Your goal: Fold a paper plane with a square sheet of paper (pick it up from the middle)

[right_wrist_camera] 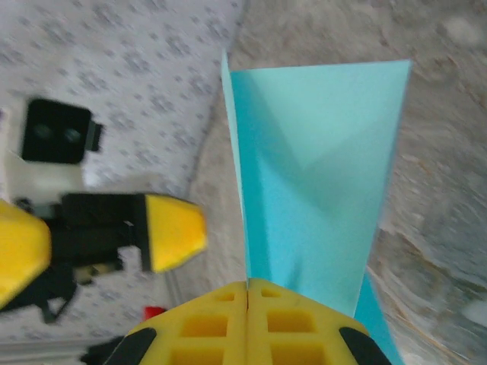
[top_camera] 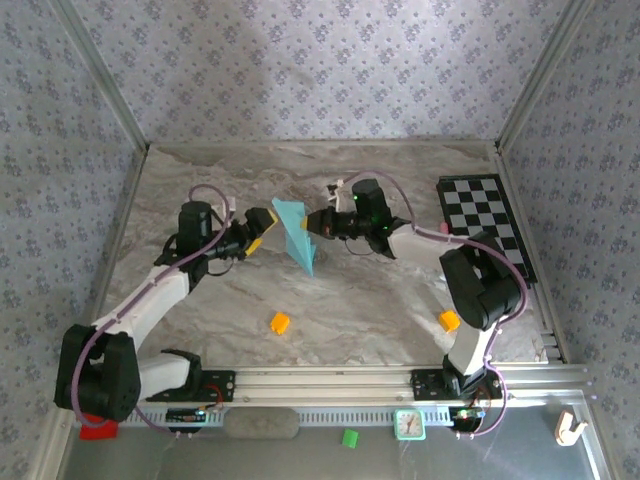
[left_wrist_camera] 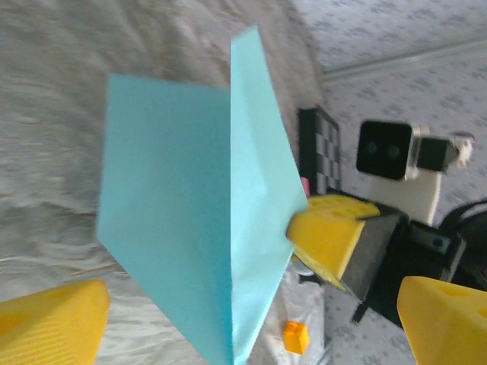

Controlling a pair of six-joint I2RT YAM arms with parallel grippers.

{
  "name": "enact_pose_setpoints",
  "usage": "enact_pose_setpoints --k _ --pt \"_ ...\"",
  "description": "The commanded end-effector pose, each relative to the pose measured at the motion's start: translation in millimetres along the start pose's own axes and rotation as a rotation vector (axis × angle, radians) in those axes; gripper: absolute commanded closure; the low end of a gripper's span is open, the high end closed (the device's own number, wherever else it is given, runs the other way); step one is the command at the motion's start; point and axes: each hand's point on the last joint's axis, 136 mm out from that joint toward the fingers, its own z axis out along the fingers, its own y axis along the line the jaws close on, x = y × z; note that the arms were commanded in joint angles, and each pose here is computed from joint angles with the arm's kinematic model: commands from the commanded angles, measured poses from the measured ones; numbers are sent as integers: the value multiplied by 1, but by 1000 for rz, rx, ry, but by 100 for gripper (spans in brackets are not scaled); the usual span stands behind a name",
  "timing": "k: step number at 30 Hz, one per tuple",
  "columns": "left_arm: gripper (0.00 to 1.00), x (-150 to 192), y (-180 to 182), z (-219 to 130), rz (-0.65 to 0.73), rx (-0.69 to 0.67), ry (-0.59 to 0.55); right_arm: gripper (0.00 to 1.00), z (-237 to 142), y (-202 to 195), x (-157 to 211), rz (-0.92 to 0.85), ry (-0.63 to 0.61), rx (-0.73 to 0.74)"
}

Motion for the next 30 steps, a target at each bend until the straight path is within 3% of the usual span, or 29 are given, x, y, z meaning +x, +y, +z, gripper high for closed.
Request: enact_pose_setpoints --k 1,13,18,30 --pt "4 3 -45 0 81 168 1 98 -12 47 -21 24 -64 -152" --pt "25 17 -85 12 155 314 46 97 -22 92 -41 82 -106 -360" --pt "41 18 -94 8 173 353 48 97 -23 92 -41 96 -106 -365" --pt "64 15 -102 0 180 398 3 96 -25 87 -41 107 -112 -358"
